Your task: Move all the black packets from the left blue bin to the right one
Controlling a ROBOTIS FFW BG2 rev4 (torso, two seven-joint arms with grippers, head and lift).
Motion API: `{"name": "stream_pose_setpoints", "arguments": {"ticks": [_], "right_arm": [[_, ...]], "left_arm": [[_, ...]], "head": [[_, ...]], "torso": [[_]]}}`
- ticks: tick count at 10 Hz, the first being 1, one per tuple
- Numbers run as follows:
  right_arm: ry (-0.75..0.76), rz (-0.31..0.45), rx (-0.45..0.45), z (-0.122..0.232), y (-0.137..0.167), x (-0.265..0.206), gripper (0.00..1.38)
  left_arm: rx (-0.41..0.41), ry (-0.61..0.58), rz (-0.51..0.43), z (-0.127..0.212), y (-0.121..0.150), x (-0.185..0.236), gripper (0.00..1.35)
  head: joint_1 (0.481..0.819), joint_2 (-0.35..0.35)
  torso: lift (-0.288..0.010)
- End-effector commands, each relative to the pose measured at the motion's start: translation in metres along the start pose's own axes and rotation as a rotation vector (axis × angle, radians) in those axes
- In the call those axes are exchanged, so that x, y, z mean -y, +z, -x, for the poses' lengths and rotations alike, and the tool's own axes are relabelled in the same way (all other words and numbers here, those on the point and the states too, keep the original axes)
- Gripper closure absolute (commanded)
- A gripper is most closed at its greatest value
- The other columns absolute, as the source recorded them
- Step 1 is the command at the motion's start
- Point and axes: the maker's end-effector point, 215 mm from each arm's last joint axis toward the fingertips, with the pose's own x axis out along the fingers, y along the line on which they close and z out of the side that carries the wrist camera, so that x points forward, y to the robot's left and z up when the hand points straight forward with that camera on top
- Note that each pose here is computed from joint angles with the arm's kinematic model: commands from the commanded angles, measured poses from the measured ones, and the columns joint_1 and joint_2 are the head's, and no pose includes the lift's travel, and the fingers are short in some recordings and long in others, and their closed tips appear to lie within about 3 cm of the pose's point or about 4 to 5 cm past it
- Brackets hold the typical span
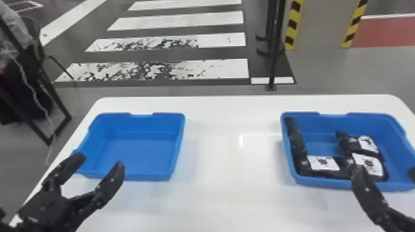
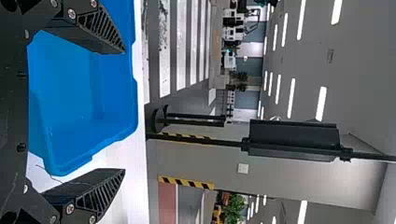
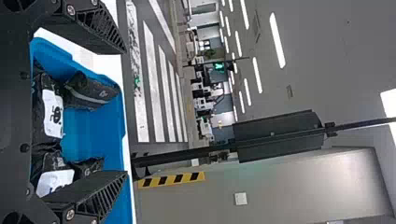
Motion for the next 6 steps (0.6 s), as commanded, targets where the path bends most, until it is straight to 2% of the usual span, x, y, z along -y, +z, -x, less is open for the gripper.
{"name": "stream_pose_setpoints", "arguments": {"ticks": [1, 6], "right_arm": [[0.003, -0.013, 0.023, -0.0021, 0.0070, -0.0029, 0.12], [0.010, -0.040, 0.046, -0.0065, 0.0103, -0.0069, 0.12]], "left_arm": [[0.016, -0.017, 0.014, -0.0065, 0.0049, 0.0059, 0.16], [0.013, -0.038, 0.042, -0.0141, 0.0040, 0.0140, 0.16]], "head": [[0.695, 0.139], [0.695, 0.124]], "torso": [[-0.185], [-0.185]]}}
